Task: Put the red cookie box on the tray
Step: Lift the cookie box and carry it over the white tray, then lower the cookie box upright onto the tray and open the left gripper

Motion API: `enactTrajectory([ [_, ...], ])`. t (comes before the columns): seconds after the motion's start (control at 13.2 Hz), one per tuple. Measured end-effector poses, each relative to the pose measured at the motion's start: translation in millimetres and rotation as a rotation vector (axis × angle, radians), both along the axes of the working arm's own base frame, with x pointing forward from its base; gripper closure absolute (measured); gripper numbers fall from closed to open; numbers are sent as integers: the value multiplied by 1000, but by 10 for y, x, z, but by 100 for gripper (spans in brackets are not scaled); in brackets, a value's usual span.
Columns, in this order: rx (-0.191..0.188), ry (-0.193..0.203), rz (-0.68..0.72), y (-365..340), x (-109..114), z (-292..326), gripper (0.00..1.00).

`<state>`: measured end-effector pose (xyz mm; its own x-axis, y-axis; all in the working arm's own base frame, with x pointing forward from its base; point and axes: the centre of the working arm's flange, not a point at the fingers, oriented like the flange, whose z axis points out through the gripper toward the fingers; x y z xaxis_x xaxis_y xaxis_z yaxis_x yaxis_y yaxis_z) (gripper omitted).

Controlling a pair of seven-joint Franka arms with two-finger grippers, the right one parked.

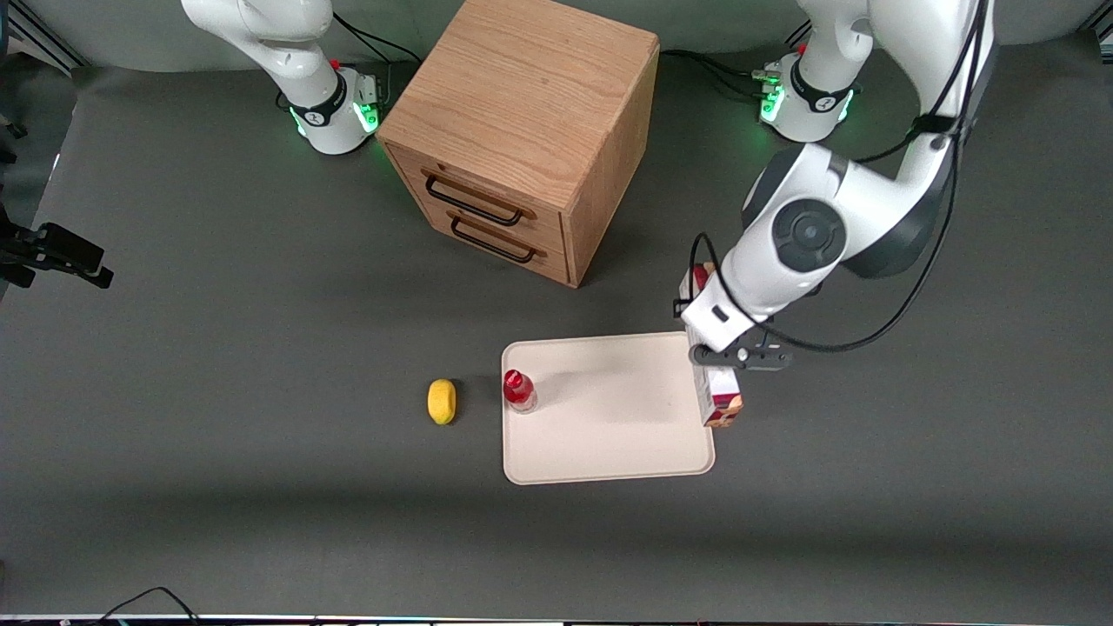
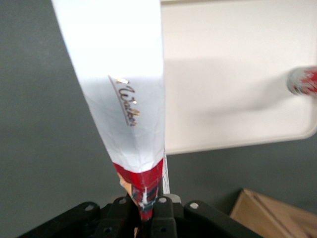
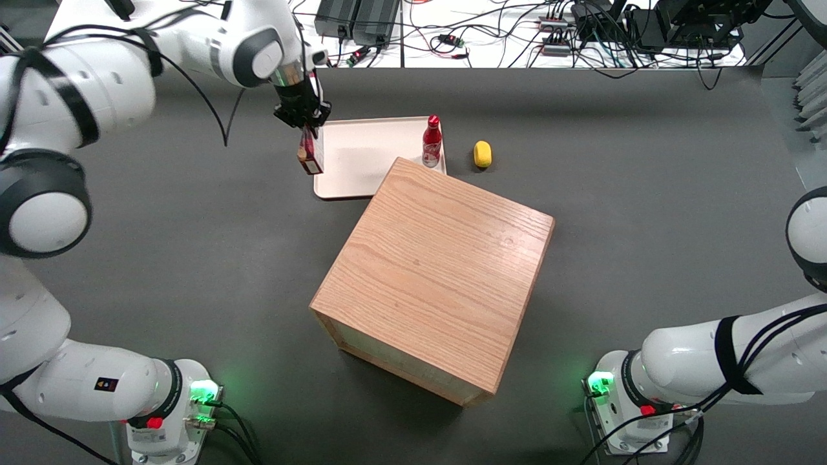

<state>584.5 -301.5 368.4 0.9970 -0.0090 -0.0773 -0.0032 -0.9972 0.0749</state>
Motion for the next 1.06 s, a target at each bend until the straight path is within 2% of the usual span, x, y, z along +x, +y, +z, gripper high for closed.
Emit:
enactTrajectory([
  [0.15, 8, 12, 22, -71, 88, -364, 88],
  [0.53, 18, -21, 9, -322, 150, -1088, 88],
  [0.84, -5, -29, 14, -356, 187, -1370, 88],
  [1.06, -4, -22, 18, -342, 206, -1451, 88],
])
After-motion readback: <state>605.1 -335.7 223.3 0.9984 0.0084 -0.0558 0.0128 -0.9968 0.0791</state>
